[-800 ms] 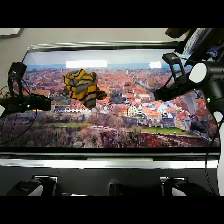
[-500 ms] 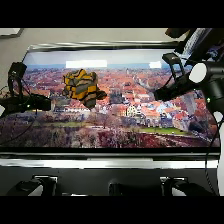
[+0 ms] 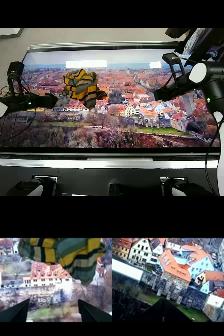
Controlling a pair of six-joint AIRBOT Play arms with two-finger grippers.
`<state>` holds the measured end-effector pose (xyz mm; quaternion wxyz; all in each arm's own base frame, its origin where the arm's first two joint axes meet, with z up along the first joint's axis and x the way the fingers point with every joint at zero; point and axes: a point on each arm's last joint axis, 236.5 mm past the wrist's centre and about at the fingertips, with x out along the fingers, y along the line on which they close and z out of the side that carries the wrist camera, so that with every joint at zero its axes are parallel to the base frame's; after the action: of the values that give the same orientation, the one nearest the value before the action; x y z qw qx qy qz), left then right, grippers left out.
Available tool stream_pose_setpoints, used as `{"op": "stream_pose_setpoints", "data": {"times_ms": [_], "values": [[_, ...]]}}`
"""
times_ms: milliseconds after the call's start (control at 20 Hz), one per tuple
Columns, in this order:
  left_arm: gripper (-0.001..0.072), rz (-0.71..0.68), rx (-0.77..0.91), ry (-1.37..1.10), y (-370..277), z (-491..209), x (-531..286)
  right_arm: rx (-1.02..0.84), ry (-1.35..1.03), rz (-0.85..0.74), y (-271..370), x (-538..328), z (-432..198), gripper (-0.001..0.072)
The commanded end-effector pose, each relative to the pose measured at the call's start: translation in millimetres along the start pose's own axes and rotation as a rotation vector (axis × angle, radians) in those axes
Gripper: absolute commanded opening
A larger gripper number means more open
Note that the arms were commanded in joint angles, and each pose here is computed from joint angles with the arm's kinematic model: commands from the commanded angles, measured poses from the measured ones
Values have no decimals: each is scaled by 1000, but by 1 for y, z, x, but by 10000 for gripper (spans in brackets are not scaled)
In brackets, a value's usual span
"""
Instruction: Fold the clothes and pants, and hang the long-sleeved shirts on hangers.
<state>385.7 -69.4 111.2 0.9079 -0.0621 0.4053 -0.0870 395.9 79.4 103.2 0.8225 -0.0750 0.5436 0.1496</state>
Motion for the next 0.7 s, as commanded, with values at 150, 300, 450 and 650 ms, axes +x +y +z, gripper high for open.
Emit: {"op": "stream_pose_setpoints", "data": {"times_ms": [150,300,450,650], "values": [[718,-145,-532,-21,11,17,90,-1,-27,-5,-1,0,6,27],[718,-159,-692,18,21,3,148,-1,-27,-5,-1,0,6,27],[718,-129,-728,87,30,-18,194,-1,-27,-5,-1,0,6,27],[718,-113,-735,57,36,-7,227,-1,-27,-5,-1,0,6,27]]}}
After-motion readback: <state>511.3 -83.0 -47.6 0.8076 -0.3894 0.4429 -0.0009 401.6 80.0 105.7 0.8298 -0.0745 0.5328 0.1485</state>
